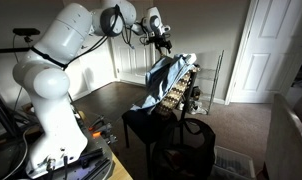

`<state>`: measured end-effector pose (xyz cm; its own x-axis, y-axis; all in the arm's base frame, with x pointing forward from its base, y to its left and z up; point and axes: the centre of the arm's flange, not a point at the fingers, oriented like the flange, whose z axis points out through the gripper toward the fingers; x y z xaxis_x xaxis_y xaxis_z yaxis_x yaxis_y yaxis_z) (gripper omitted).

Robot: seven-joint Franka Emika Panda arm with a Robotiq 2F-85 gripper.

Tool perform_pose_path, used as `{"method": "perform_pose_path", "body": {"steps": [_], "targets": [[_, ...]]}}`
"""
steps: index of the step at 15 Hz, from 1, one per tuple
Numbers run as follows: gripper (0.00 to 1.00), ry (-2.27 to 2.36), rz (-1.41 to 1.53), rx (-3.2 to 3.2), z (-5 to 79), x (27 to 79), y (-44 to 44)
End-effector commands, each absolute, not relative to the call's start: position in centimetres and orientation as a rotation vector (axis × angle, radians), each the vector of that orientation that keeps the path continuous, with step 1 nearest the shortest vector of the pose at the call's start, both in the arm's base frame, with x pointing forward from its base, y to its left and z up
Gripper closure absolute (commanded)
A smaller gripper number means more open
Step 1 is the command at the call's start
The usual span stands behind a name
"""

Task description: Put the jean trousers into the washing basket

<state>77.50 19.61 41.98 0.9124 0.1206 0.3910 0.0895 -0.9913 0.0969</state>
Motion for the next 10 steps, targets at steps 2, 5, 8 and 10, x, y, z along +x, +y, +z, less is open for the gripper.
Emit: {"method": "perform_pose_path", "body": {"steps": [2, 5, 8, 10], "targets": [[0.00, 0.030, 0.721, 3.011, 42.5, 86.3, 20.1], [0.00, -0.014, 0.783, 2.957, 43.1, 87.6, 18.9], [0.00, -0.047, 0.791, 2.930, 43.6, 88.5, 17.9], [0.00, -0.082, 0.766, 2.924, 42.8, 89.1, 17.4]]}}
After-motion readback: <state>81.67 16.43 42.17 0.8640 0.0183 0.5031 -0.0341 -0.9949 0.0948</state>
